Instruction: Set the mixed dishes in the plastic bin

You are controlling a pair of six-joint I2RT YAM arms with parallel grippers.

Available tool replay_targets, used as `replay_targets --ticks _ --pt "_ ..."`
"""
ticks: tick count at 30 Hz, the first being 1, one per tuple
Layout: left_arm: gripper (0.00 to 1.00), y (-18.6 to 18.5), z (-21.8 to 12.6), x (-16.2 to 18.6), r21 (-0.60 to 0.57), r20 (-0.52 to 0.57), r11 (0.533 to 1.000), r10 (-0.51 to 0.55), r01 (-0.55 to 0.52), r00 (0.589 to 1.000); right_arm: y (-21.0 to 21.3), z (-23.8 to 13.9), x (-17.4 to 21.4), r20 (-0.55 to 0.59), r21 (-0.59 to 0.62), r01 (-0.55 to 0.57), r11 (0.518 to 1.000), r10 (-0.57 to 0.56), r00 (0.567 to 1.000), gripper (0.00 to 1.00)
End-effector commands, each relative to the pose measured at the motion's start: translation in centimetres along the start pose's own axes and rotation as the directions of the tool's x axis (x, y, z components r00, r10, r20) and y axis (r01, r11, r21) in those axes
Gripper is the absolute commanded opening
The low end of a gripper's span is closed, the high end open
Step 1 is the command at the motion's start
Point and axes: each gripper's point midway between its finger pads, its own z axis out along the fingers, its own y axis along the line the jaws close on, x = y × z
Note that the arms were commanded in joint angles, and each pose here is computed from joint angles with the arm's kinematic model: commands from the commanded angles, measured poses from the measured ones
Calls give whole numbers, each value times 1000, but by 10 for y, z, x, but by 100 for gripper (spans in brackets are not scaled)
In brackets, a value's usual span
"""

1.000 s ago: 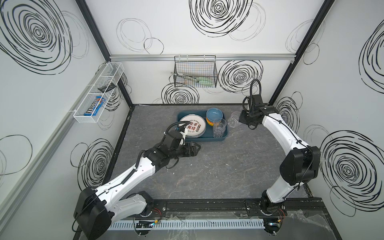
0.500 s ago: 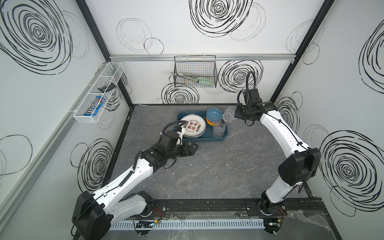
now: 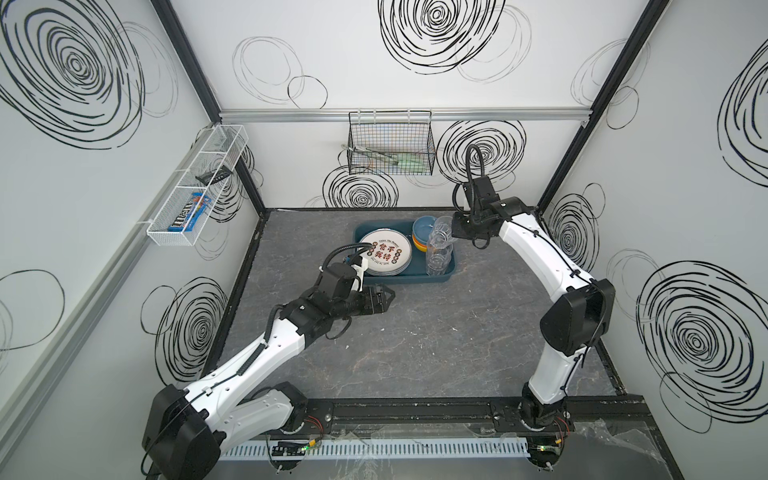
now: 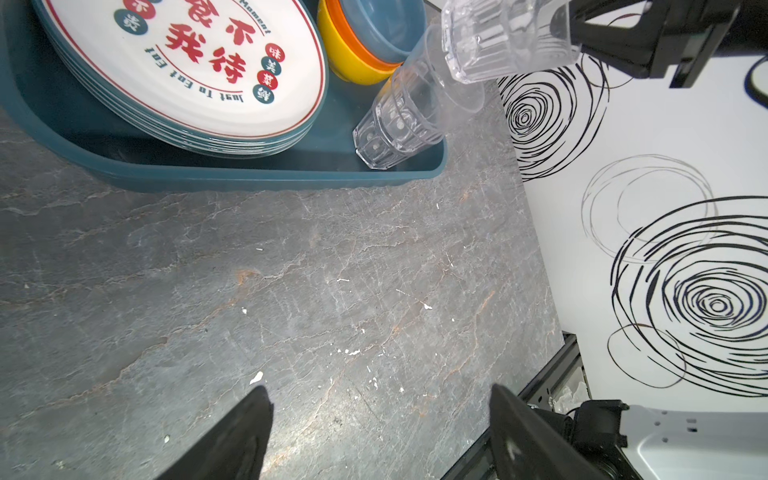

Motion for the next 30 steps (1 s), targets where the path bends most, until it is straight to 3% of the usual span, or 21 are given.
replay_targets --ticks 1,30 --pt "85 -2 -3 -4 18 22 1000 5 -5 1000 6 -9 -3 5 -2 24 1000 -24 1000 1" --pt "85 3 3 0 24 11 1000 -13 12 1000 -1 11 10 -98 72 69 995 -62 993 3"
